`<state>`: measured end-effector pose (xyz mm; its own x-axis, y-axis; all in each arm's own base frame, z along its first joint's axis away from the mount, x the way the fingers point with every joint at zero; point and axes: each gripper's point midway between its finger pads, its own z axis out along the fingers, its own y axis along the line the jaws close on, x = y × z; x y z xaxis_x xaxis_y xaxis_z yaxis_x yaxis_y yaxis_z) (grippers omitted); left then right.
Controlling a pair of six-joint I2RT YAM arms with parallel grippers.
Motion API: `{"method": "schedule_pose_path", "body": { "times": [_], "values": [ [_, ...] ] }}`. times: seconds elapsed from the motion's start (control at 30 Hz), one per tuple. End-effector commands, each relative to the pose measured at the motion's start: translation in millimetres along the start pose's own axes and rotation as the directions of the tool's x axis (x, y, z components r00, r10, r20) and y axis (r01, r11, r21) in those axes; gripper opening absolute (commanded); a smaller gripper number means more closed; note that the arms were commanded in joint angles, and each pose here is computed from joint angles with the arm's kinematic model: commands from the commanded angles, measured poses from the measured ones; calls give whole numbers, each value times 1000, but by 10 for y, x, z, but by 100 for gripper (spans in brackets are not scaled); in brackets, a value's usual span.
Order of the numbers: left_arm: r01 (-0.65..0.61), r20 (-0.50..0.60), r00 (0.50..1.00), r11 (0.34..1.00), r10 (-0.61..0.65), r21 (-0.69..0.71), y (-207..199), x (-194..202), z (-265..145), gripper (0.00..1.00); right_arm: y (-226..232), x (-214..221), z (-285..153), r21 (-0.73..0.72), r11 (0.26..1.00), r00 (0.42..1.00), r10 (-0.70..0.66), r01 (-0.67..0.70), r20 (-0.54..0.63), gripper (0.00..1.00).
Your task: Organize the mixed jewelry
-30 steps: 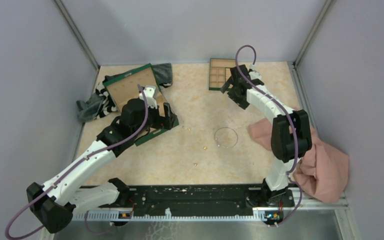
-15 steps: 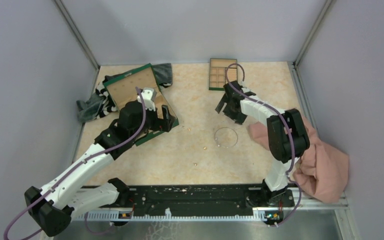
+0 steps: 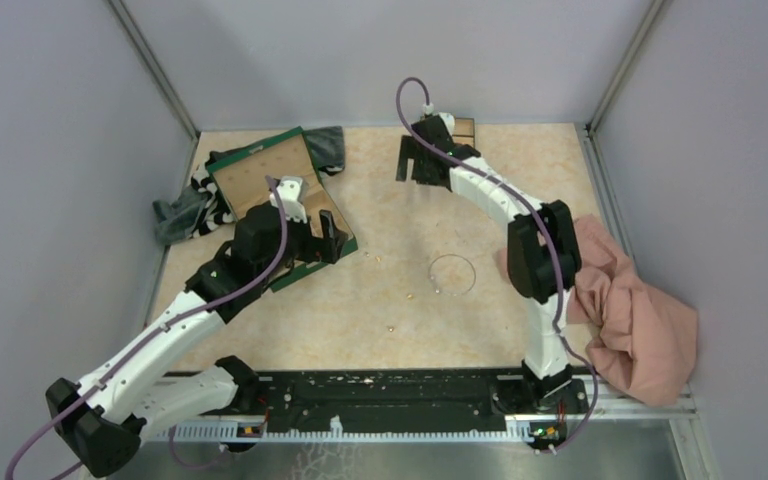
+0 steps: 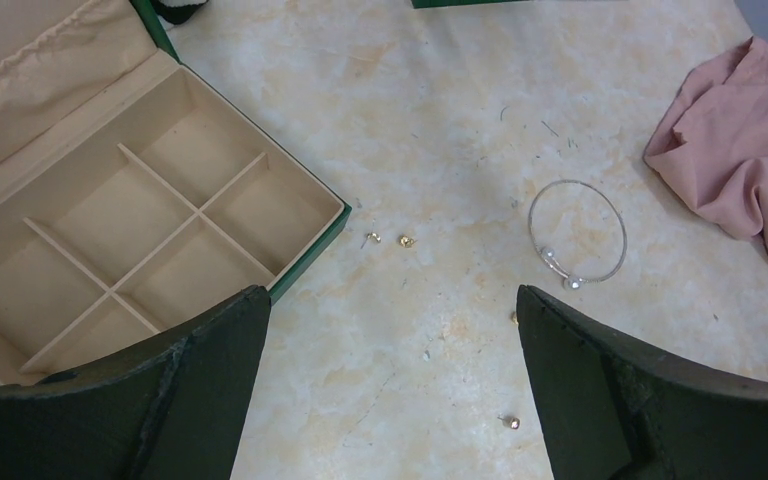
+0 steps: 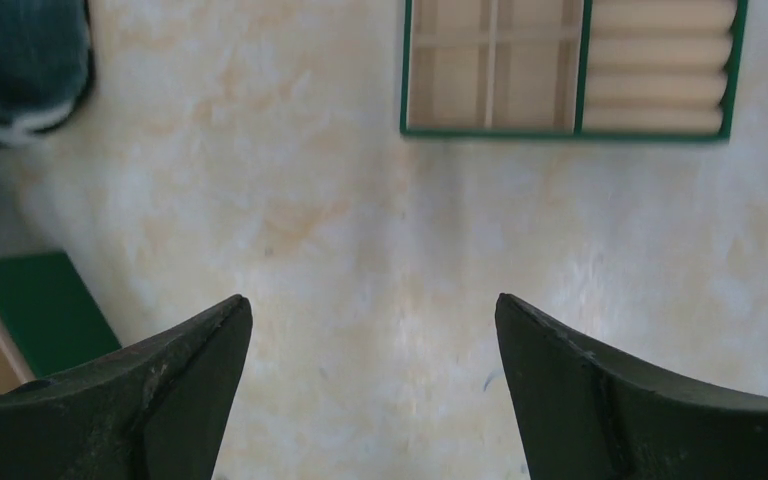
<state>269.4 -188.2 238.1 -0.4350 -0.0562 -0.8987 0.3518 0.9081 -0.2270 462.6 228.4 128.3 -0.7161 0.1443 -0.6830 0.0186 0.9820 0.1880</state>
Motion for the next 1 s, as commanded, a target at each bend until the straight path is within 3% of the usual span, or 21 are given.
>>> {"method": "schedule_pose_path", "body": {
  "times": [0.0, 0.2, 0.43, 0.8, 0.97],
  "values": [
    [20, 27, 999, 1000, -19, -17, 36, -48, -60, 99, -145, -463, 365, 61, 993, 995, -101, 99, 25, 91],
    [24, 29, 999, 999, -23, -36, 80, -29, -87, 99, -126, -667, 887, 41, 987, 987, -157, 157, -18, 93],
    [30, 14, 999, 999, -30, -45, 104, 45, -76, 99, -180, -720, 1112, 33, 988, 989, -150, 150, 7, 95],
    [18, 9, 1000, 999, -18, -39, 93, 63, -42, 99, -238, -218, 1305, -32, 991, 982, -134, 131, -132, 97],
    [20, 4, 1000, 999, -20, -28, 69, 63, -30, 99, -221, -3, 1093, -82, 991, 979, -116, 103, -166, 97]
  ]
}}
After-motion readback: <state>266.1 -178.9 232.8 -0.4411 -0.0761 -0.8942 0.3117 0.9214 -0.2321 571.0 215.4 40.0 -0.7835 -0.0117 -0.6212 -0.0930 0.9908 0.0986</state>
